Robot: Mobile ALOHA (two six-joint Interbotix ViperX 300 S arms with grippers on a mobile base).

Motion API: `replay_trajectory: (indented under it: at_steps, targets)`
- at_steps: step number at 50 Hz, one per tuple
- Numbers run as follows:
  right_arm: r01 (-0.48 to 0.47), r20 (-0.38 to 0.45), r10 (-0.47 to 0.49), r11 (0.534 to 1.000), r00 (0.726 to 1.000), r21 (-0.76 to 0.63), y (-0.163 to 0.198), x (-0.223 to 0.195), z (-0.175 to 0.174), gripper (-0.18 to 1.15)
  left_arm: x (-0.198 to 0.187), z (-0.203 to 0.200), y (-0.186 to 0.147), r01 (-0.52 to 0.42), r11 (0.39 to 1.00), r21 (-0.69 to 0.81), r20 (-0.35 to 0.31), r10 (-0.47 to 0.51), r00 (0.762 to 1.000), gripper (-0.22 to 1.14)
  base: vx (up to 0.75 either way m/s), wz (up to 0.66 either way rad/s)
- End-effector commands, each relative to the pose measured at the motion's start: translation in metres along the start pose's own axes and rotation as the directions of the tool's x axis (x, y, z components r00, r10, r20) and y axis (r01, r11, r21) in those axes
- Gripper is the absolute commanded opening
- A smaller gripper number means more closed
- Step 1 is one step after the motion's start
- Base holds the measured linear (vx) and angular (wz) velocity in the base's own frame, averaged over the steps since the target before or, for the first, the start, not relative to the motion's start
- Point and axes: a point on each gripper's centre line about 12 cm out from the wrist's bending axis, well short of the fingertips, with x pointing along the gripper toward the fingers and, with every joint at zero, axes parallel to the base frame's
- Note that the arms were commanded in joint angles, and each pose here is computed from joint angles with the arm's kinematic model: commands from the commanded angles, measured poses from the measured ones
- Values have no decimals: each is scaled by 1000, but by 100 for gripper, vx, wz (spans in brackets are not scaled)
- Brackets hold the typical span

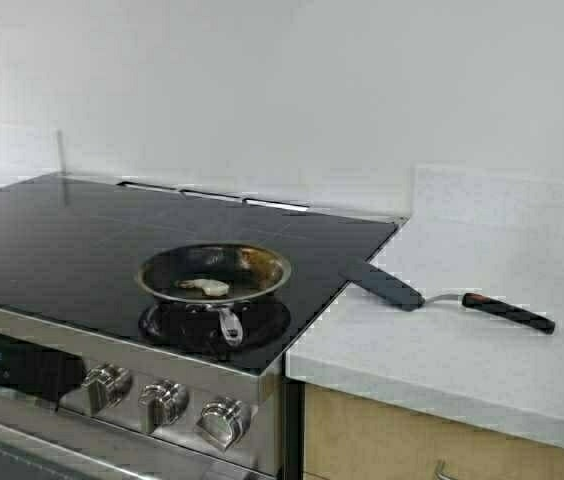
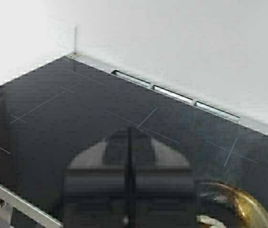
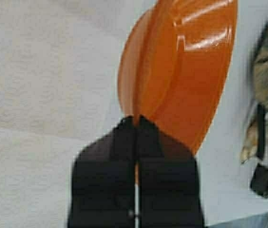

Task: Add oil to the pan and cook the shrimp and serve it

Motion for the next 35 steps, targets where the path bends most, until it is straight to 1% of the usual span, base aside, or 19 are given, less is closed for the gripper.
replay_trajectory:
  at_steps: [1,14,21,35]
  targets:
    - [-15,-10,15,1000,1000,25,3,25,11,6,2,5,-1,2,1000,3,11,-2,1000,3,0,0]
    - [-34,-31,33,999,999,-25,32,63,29,6,2,4,0,0,1000,9,9,0,1000,3,0,0]
    - [-58,-16,57,996,998,-65,41,71,34,6,2,4,-1,2,1000,9,9,-2,1000,3,0,0]
    - [-88,0,89,993,996,-82,53,78,36,6,2,4,-1,1,1000,8,8,-1,1000,3,0,0]
